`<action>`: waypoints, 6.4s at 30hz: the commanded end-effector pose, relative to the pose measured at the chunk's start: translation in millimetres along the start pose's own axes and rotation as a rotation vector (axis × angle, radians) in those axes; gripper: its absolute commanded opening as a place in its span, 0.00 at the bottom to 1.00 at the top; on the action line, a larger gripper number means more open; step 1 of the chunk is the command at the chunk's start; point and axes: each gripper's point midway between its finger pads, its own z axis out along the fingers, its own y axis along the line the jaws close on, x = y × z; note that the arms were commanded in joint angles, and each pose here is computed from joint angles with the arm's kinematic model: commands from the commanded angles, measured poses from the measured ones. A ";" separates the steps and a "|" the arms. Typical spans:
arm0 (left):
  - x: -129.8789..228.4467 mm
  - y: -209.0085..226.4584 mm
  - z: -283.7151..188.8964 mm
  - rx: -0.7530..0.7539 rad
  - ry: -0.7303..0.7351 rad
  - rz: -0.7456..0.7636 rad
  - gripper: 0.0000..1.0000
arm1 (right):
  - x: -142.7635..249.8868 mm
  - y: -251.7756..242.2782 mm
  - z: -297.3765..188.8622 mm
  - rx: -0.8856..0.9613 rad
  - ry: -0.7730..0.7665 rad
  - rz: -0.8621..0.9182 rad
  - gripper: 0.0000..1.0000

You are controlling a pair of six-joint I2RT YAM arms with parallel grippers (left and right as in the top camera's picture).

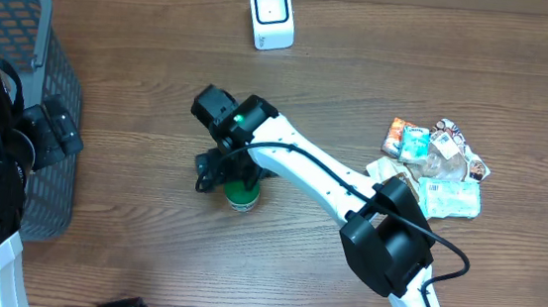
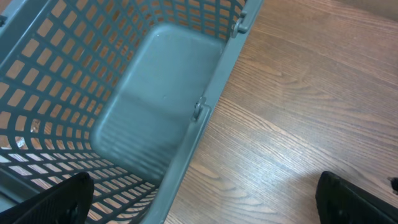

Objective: Scan the item barcode
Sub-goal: 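Adjust and regrip the green-lidded jar with the right gripper, then lift the jar and swing it toward the white scanner, then hold the jar's label against the white scanner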

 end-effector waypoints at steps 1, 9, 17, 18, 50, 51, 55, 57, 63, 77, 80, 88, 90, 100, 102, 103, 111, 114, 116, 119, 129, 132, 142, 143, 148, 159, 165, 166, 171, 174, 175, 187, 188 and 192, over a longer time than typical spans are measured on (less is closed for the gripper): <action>-4.7 3.3 -5.2 -0.008 -0.023 -0.030 1.00 | -6.1 -31.3 -4.3 0.156 -0.108 0.245 1.00; -4.7 3.3 -5.2 -0.008 -0.023 -0.030 1.00 | 0.3 -25.0 -2.1 0.116 -0.062 0.205 0.98; -4.7 3.3 -5.2 -0.008 -0.023 -0.030 1.00 | 19.0 -3.5 -3.3 -0.003 0.054 0.100 0.91; -4.6 3.3 -5.1 -0.008 -0.022 -0.030 1.00 | 21.4 -1.2 -5.8 -0.015 0.068 0.088 0.89; -4.6 3.3 -5.1 -0.008 -0.022 -0.030 1.00 | 12.0 -17.3 -7.8 0.078 0.012 -0.007 0.70; -4.7 3.3 -5.2 -0.008 -0.023 -0.030 1.00 | 12.8 -17.6 -8.3 0.080 0.015 -0.010 0.69; -4.7 3.3 -5.2 -0.008 -0.023 -0.030 1.00 | 13.6 -18.2 -16.0 0.084 0.024 -0.023 0.64; -4.7 3.4 -5.2 -0.008 -0.023 -0.030 1.00 | 12.3 -17.8 -23.5 0.084 0.023 -0.031 0.64; -4.6 3.3 -5.1 -0.008 -0.022 -0.030 1.00 | 1.7 -19.5 -53.3 0.069 -0.001 -0.029 0.59; -4.6 3.3 -5.2 -0.008 -0.022 -0.030 1.00 | -37.5 -25.7 -135.0 -0.553 -0.046 -0.149 0.58; -4.7 3.3 -5.2 -0.008 -0.023 -0.030 1.00 | -43.4 -36.1 -159.2 -0.748 -0.078 -0.199 0.58; -4.6 3.3 -5.2 -0.008 -0.022 -0.030 1.00 | -44.4 -81.1 -213.4 -1.068 -0.211 -0.257 0.58; -4.7 3.3 -5.2 -0.008 -0.023 -0.030 1.00 | -41.4 -89.6 -224.3 -1.123 -0.244 -0.264 0.58; -4.7 3.3 -5.2 -0.008 -0.023 -0.030 1.00 | -40.4 -103.3 -254.6 -1.258 -0.330 -0.236 0.57; -4.7 3.3 -5.2 -0.008 -0.023 -0.030 1.00 | -40.3 -102.6 -256.8 -1.267 -0.334 -0.236 0.57; -4.6 3.3 -5.1 -0.008 -0.022 -0.030 1.00 | -40.3 -102.5 -257.5 -1.270 -0.336 -0.236 0.57; -4.7 3.3 -5.2 -0.008 -0.023 -0.030 1.00 | -40.3 -102.5 -257.3 -1.269 -0.338 -0.240 0.58; -4.7 3.3 -5.2 -0.008 -0.023 -0.030 1.00 | -40.2 -100.7 -250.7 -1.232 -0.335 -0.268 0.58; -4.7 3.3 -5.2 -0.008 -0.023 -0.030 1.00 | -39.4 -95.6 -238.0 -1.166 -0.318 -0.315 0.59; -4.7 3.4 -5.2 -0.008 -0.023 -0.030 0.99 | -36.7 -83.0 -222.2 -1.091 -0.276 -0.361 0.59; -4.6 3.3 -5.1 -0.008 -0.022 -0.030 1.00 | -90.4 -83.8 -132.7 -0.326 -0.269 -0.184 0.58; -4.6 3.3 -5.1 -0.008 -0.022 -0.030 1.00 | -120.4 -98.8 -130.6 -0.063 -0.410 -0.151 0.57; -4.7 3.3 -5.2 -0.008 -0.023 -0.030 1.00 | -210.3 -107.1 -170.8 0.265 -0.852 -0.349 0.53; -4.6 3.4 -5.1 -0.008 -0.022 -0.030 1.00 | -217.5 -106.6 -175.1 0.288 -0.889 -0.395 0.53; -4.6 3.3 -5.1 -0.008 -0.022 -0.030 1.00 | -241.8 -106.6 -189.3 0.454 -1.008 -0.654 0.54; -4.7 3.3 -5.2 -0.008 -0.023 -0.030 1.00 | -294.8 -125.7 -198.8 0.687 -1.234 -0.706 0.49; -4.7 3.3 -5.2 -0.008 -0.023 -0.030 1.00 | -317.0 -141.7 -168.7 0.824 -1.259 -0.784 0.50; -4.7 3.3 -5.2 -0.008 -0.023 -0.030 1.00 | -319.7 -143.7 -161.0 0.852 -1.253 -0.803 0.47; -4.7 3.3 -5.2 -0.008 -0.023 -0.030 1.00 | -325.0 -142.2 -142.8 0.896 -1.251 -0.864 0.52; -4.7 3.3 -5.2 -0.008 -0.023 -0.030 1.00 | -326.1 -141.1 -135.2 0.886 -1.251 -0.874 0.52; -4.7 3.3 -5.2 -0.008 -0.023 -0.030 1.00 | -326.6 -141.1 -134.4 0.885 -1.255 -0.875 0.52; -4.6 3.3 -5.1 -0.008 -0.022 -0.030 1.00 | -329.5 -149.3 -131.3 0.885 -1.264 -0.877 0.52; -4.6 3.3 -5.1 -0.008 -0.022 -0.030 1.00 | -329.5 -149.7 -131.3 0.887 -1.263 -0.875 0.52; -4.6 3.3 -5.1 -0.008 -0.022 -0.030 1.00 | -327.6 -138.7 -131.9 0.887 -1.270 -0.877 0.52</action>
